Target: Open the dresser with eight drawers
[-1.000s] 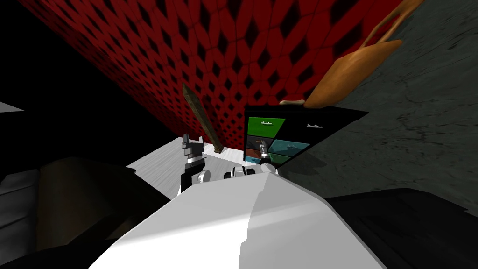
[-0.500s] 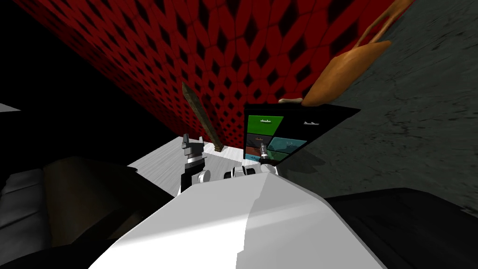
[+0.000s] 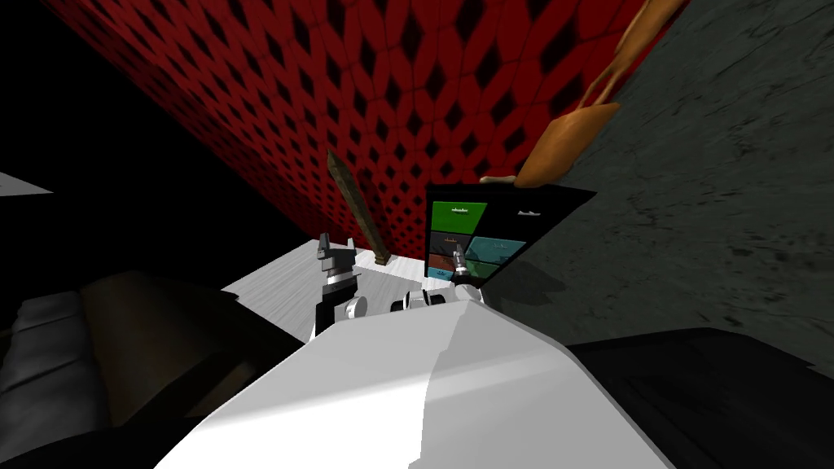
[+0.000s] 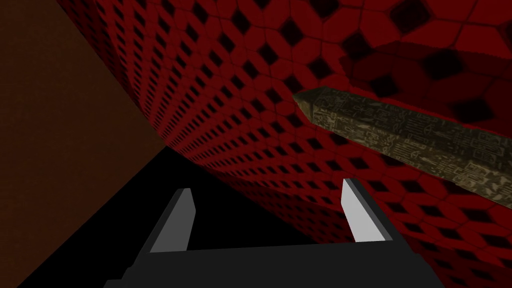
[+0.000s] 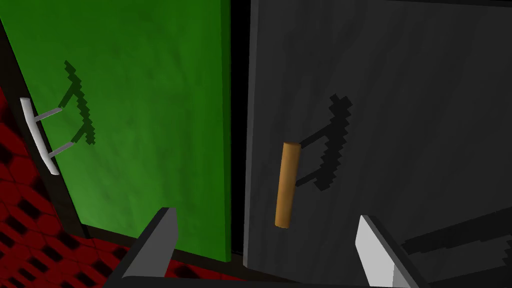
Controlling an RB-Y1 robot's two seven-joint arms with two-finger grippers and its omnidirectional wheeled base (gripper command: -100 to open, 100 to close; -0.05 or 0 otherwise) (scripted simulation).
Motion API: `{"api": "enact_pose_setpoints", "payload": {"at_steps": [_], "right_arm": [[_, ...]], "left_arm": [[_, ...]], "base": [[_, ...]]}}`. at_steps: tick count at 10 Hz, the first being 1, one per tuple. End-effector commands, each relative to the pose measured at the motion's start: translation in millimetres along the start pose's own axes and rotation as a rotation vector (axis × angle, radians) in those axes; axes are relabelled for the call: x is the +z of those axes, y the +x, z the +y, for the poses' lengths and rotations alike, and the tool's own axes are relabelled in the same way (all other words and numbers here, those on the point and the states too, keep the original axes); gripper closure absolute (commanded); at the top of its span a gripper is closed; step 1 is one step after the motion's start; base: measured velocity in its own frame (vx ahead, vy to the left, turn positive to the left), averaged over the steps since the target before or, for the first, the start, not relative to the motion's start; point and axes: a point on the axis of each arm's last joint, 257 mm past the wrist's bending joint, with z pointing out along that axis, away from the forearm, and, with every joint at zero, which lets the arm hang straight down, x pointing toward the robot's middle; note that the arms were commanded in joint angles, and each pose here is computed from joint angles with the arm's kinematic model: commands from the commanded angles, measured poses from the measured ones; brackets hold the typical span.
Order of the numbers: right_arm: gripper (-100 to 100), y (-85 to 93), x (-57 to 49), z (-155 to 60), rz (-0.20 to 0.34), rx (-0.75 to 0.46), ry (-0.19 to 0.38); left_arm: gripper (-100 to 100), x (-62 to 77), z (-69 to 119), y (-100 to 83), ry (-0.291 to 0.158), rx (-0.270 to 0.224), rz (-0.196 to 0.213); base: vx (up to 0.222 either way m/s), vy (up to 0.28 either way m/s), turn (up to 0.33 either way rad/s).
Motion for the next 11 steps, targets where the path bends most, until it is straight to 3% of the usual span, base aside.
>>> {"api": "enact_pose_setpoints", "payload": {"at_steps": [1, 2, 3, 4, 5, 6, 7, 8, 10, 11], "right_arm": [[-100, 3.8, 5.8, -2, -0.002, -0.015, 0.004], [-100, 2.8, 4.3, -2, -0.002, -0.011, 0.003], [-100, 6.1, 15.3, -7, -0.004, -0.009, 0.003], [-100, 6.9, 18.3, -8, -0.005, -0.009, 0.003], [-100, 6.6, 15.7, -7, -0.003, -0.009, 0.005], [100, 2.9, 4.8, -2, -0.002, -0.012, 0.003], [100, 4.0, 10.2, -3, -0.004, -0.011, 0.001], [-100, 14.0, 9.4, -4, 0.031, -0.009, 0.009], [-100, 25.1, 9.5, -4, 0.066, -0.009, 0.014], [-100, 20.5, 9.3, -3, 0.053, -0.008, 0.011]], "left_arm": [[0, 0.0, 0.0, 0.0, 0.0, 0.0, 0.0], [0, 0.0, 0.0, 0.0, 0.0, 0.0, 0.0], [0, 0.0, 0.0, 0.1, 0.0, 0.0, 0.0], [0, 0.1, 0.0, 0.1, 0.0, 0.0, 0.0], [0, 0.1, 0.0, 0.1, 0.0, 0.0, 0.0], [0, 0.1, 0.0, 0.1, 0.0, 0.0, 0.0], [0, 0.1, 0.0, 0.1, 0.0, 0.0, 0.0], [0, 0.1, 0.0, 0.1, 0.0, 0.0, 0.0], [0, 0.1, 0.0, 0.2, 0.0, -0.001, 0.0], [0, 0.1, 0.0, 0.2, 0.0, -0.001, 0.0]], "base": [[0.167, -0.063, 0.021], [0.076, -0.032, 0.009], [0.065, 0.0, -0.019], [0.075, 0.006, -0.012], [0.031, 0.003, 0.0], [-0.043, 0.002, 0.026], [-0.034, 0.004, -0.002], [0.027, 0.1, -0.111], [0.043, 0.181, -0.104], [0.022, 0.087, -0.02]]}}
